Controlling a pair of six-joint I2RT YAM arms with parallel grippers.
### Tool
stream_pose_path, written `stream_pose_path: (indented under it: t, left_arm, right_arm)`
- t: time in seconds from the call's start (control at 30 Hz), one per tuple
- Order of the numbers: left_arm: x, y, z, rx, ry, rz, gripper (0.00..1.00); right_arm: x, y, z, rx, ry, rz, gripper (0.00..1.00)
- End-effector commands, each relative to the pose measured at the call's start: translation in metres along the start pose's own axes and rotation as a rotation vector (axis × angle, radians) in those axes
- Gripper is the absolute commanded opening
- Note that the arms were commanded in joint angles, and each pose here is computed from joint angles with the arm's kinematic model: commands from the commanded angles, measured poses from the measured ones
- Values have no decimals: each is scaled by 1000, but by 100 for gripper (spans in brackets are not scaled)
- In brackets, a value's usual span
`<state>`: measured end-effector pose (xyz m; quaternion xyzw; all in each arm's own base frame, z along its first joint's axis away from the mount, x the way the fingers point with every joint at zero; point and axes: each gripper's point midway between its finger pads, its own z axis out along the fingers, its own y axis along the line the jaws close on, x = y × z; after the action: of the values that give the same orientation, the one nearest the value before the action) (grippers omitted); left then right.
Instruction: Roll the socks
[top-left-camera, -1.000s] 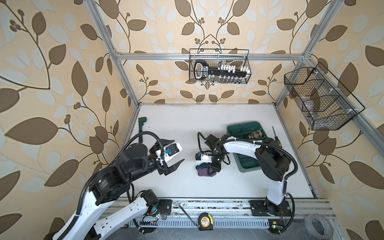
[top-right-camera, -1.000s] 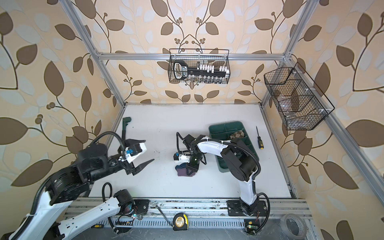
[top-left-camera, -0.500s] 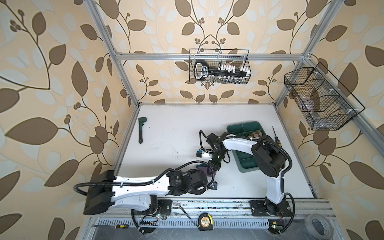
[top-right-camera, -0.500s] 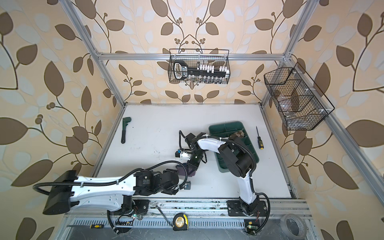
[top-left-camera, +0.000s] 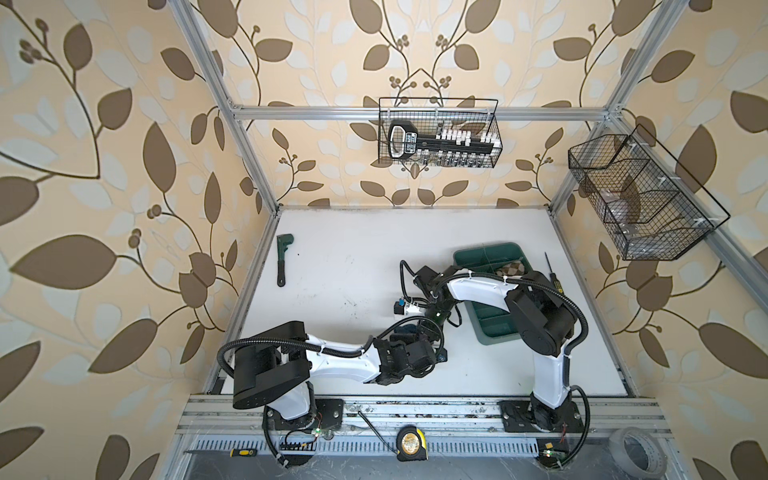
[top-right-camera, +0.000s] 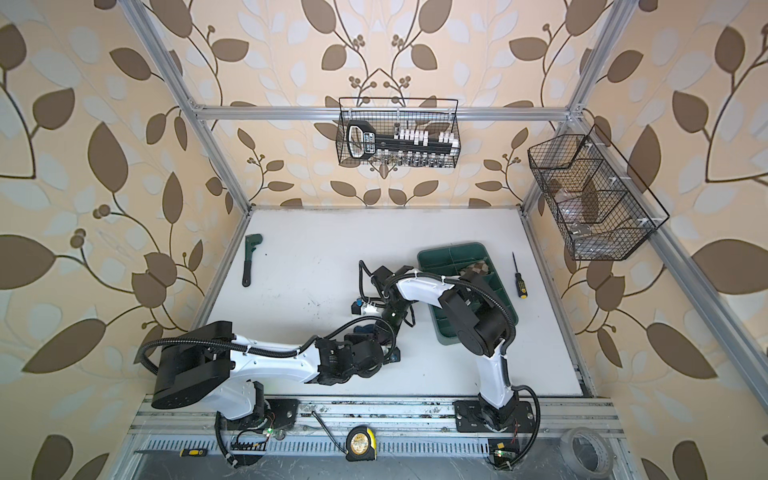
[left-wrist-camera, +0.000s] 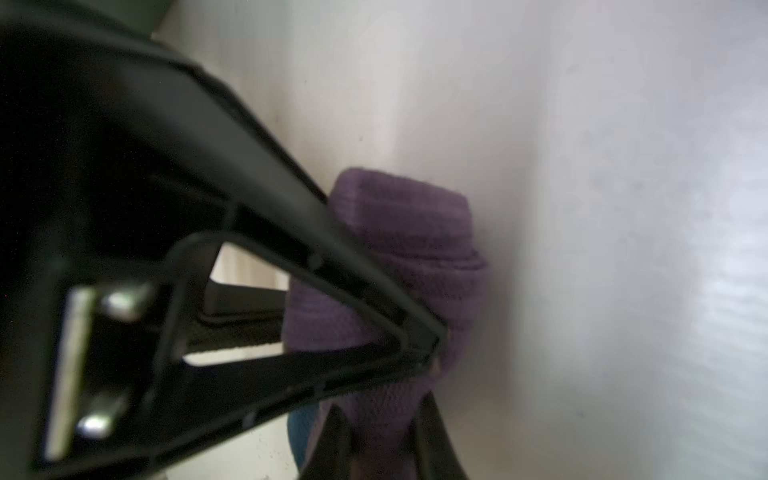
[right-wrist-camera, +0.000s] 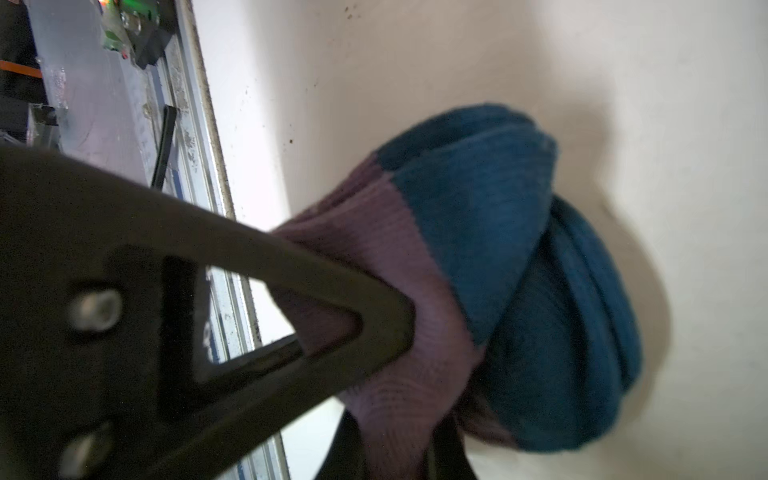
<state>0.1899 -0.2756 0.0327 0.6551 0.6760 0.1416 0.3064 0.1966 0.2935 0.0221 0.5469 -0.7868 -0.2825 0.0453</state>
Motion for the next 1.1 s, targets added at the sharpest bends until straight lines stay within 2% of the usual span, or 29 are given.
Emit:
stream_pose_path:
  t: [0.0,0.1,0.27,0.4,0.53,0.6,0.7,0.77,0.83,0.87,0.93,1.07]
  left_arm:
    - [14,-6,22,70,85,-67,0]
    - [18,-4,22,135,99,-114,0]
    - [24,-2,18,259,98,-183,0]
    - [24,-6,18,348,115,-200,0]
    - [25,-10,19,475,147,-236,0]
    - [25,-9,20,536,166,-276,0]
    - [20,-6,17,674,165,-365,0]
    - [16,-4,16,764,166,-426,0]
    - [13,-1,17,837,180,-478,0]
    - [14,-1,20,869,197,-510,0]
    - [14,1,25,920,223,-566,0]
    - [16,1,34,1007,259,-649,0]
  right_arm:
    - [50,-11,20,69,156,52,6]
    - [46,-13,1,138,74,80,15]
    - [43,-14,-57,273,-166,128,32]
    - [48,-27,-118,437,-349,239,34]
    - [65,-39,-196,620,-604,402,34]
    - [74,-34,-234,721,-731,437,34]
    - [79,-5,-279,874,-912,363,34]
    - [80,23,-298,938,-1036,254,41]
    - [77,50,-294,940,-1093,95,49]
    - [76,60,-284,926,-1098,7,53]
    - [78,69,-263,911,-1073,-84,58]
    - [80,66,-210,916,-844,-228,59]
